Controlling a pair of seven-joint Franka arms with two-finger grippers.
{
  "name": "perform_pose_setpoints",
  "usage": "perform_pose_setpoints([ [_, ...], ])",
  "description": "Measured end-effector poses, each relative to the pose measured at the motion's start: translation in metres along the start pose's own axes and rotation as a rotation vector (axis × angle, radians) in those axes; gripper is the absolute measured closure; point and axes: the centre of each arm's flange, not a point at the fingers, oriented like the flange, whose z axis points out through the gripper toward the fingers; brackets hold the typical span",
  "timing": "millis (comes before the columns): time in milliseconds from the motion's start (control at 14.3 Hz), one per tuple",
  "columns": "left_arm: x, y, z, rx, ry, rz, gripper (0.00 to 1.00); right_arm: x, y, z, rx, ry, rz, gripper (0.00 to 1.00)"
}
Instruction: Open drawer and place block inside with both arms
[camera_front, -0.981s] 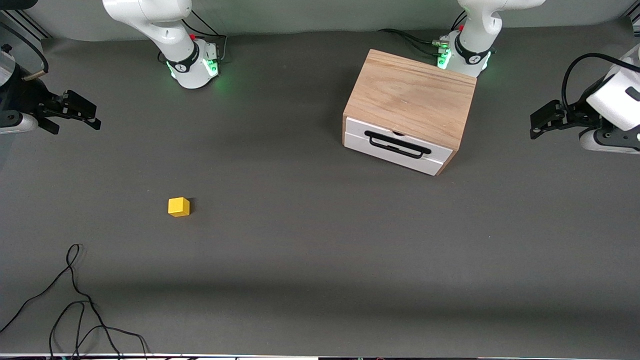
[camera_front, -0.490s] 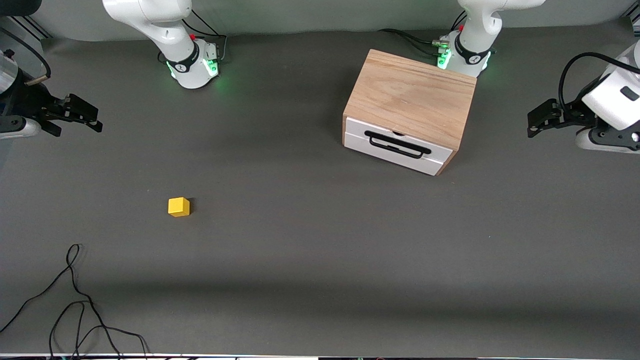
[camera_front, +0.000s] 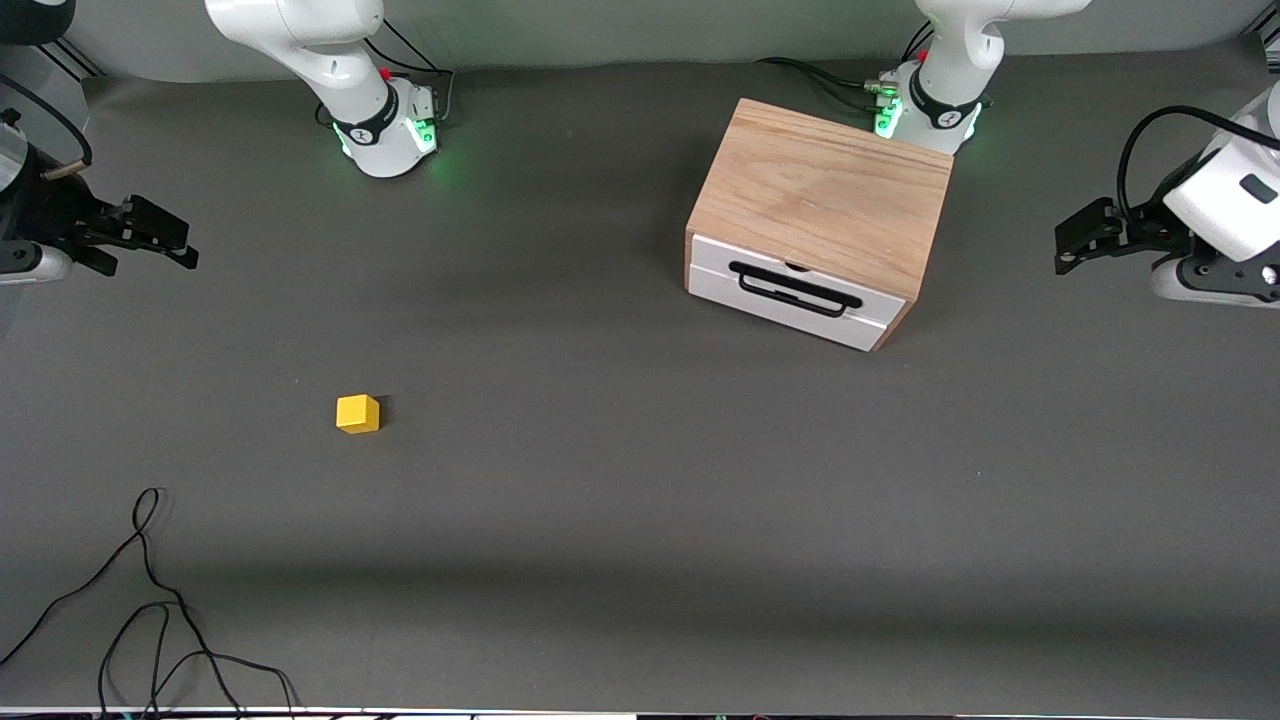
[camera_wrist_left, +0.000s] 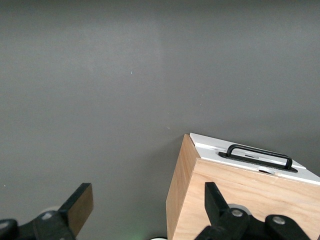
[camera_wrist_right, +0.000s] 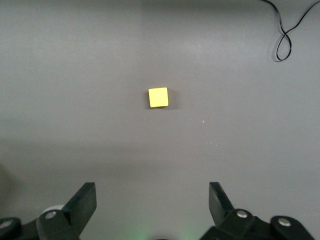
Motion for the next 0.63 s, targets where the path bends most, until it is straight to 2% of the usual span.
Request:
perform_pose_setpoints([
  [280,0.001,0.000,0.001,0.000,-0.002,0.001,0.00,0.027,0.004,0.034,-0.001,-0.017,0.006,0.00],
  [630,0.001,0.000,0.001,0.000,-0.002,0.001,0.00,0.047,0.004,0.057,-0.003,-0.004,0.005,0.00],
])
